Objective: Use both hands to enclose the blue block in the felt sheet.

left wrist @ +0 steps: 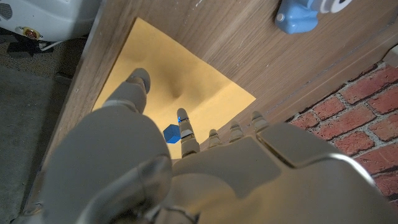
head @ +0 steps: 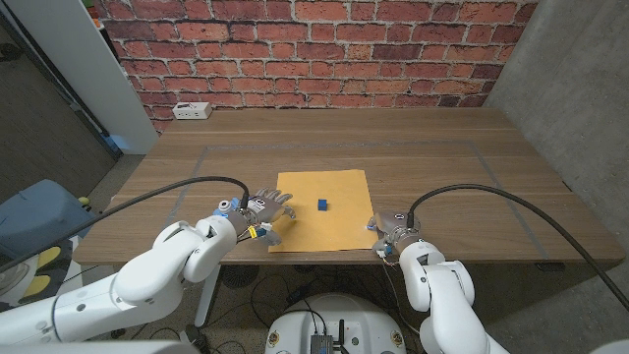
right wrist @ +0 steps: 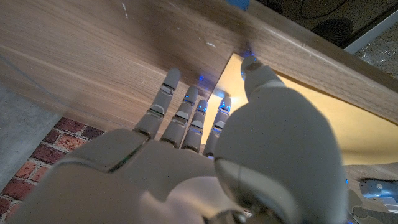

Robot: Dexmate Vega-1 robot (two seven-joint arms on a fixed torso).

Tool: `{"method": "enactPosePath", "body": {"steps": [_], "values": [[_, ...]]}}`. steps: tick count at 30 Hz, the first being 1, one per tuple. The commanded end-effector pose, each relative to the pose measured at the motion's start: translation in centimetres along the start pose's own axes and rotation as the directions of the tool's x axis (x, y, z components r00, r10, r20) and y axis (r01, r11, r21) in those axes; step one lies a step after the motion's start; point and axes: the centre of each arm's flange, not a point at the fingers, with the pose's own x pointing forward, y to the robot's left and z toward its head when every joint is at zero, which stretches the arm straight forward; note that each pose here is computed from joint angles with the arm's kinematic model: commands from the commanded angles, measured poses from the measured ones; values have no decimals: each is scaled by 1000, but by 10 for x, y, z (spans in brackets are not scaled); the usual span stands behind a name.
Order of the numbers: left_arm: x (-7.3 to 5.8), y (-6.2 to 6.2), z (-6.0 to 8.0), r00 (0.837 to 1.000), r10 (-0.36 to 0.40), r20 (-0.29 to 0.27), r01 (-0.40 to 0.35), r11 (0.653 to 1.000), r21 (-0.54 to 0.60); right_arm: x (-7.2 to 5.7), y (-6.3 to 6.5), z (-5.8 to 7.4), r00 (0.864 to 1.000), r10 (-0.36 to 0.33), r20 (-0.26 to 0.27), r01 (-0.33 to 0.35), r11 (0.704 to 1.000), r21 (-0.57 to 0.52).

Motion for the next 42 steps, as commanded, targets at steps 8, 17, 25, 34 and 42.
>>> {"method": "enactPosePath", "body": {"steps": [8,17,25,34,42], "values": [[-10,-32,17,999,23,28,-23,999,24,2,-4,-1,1000,6,21,-6,1000,-14],[-2,-45,15,1000,-21,-22,22,999,42,2,-5,0,1000,1,26,0,1000,-13],[10,-57,6,998,-26,-61,26,1000,13,3,-8,0,1000,-10,28,10,1000,-14],[13,-62,1,984,140,-107,-142,990,-15,3,-11,-1,1000,-7,26,7,1000,-10],[17,-64,0,970,195,-144,-206,977,-60,-6,-14,-9,997,-48,65,41,994,102]]}}
